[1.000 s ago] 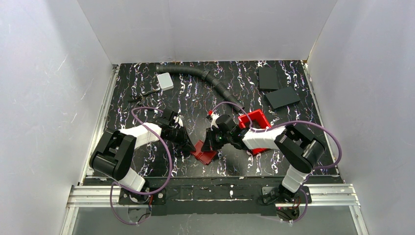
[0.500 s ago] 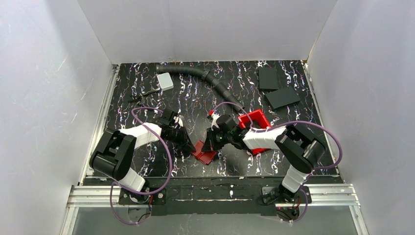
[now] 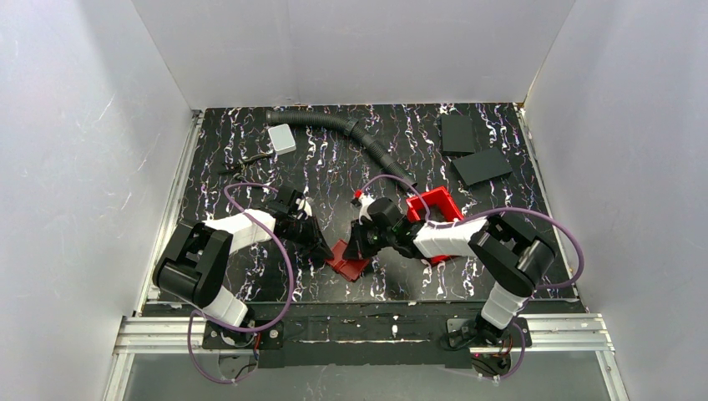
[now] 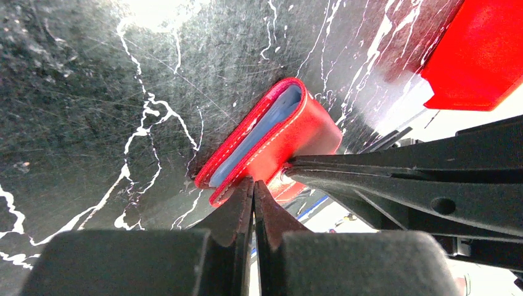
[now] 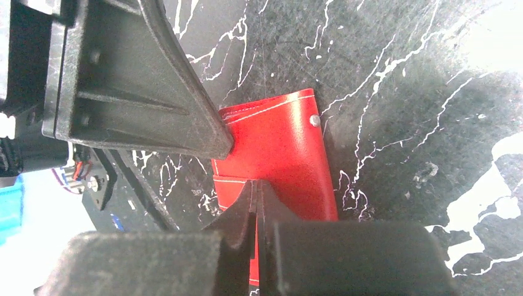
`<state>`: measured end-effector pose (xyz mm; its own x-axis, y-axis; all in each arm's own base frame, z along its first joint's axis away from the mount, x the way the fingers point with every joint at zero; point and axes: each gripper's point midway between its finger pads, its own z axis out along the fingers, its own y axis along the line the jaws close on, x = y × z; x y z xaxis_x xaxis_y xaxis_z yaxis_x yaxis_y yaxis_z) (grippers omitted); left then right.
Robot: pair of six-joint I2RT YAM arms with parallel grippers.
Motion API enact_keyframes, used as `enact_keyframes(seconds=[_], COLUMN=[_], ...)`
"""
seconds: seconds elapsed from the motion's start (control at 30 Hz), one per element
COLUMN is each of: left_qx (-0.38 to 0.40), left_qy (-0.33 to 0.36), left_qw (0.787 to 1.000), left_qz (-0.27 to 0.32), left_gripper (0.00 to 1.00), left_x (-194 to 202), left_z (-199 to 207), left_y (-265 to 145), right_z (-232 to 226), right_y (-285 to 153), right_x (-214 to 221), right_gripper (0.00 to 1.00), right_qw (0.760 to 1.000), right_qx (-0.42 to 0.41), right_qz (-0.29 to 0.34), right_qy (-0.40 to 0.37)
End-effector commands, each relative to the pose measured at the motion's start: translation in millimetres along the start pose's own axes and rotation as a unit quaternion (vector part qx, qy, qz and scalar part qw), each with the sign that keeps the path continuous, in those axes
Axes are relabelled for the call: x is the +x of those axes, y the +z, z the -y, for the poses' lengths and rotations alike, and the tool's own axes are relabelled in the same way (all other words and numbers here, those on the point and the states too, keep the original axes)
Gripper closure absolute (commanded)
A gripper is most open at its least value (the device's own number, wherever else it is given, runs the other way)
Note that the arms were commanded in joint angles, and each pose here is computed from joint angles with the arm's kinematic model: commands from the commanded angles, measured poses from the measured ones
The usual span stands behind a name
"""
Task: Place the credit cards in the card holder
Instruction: Close the card holder at the center of the board.
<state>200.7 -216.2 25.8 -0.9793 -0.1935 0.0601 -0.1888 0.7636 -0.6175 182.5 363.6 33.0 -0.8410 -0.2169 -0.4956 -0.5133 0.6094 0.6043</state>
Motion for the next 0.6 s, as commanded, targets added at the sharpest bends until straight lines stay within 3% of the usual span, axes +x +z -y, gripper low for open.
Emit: enact_keyframes(seconds=[0.0, 0.2, 0.47, 0.57], left_qx=[-0.042, -0.043, -0.03, 0.001], left_qy=[-0.005, -0.003, 0.017, 0.046], left_qw=[0.999, 0.999, 0.999, 0.999], left_qz=[-0.008, -0.006, -0.005, 0.007], left_gripper=[1.0, 1.0, 1.0, 0.92], left_x=[8.3, 8.2, 5.7, 0.9], left_z=[-21.6, -21.1, -11.7, 10.0], left_y=[0.6, -1.9, -6.8, -20.1], right_z=[79.6, 81.3, 73.2, 60.6], right_y=[-14.0, -18.8, -36.3, -32.1], right_x=[99.8, 117.9, 99.3, 84.3], right_gripper=[0.99, 0.99, 0.99, 0.99], right_qw=[0.979, 0.978, 0.969, 0.973], right_qx=[0.153, 0.156, 0.207, 0.196], right_qz=[-0.131, -0.136, -0.109, -0.098], right_qy=[-0.027, -0.025, -0.073, -0.077])
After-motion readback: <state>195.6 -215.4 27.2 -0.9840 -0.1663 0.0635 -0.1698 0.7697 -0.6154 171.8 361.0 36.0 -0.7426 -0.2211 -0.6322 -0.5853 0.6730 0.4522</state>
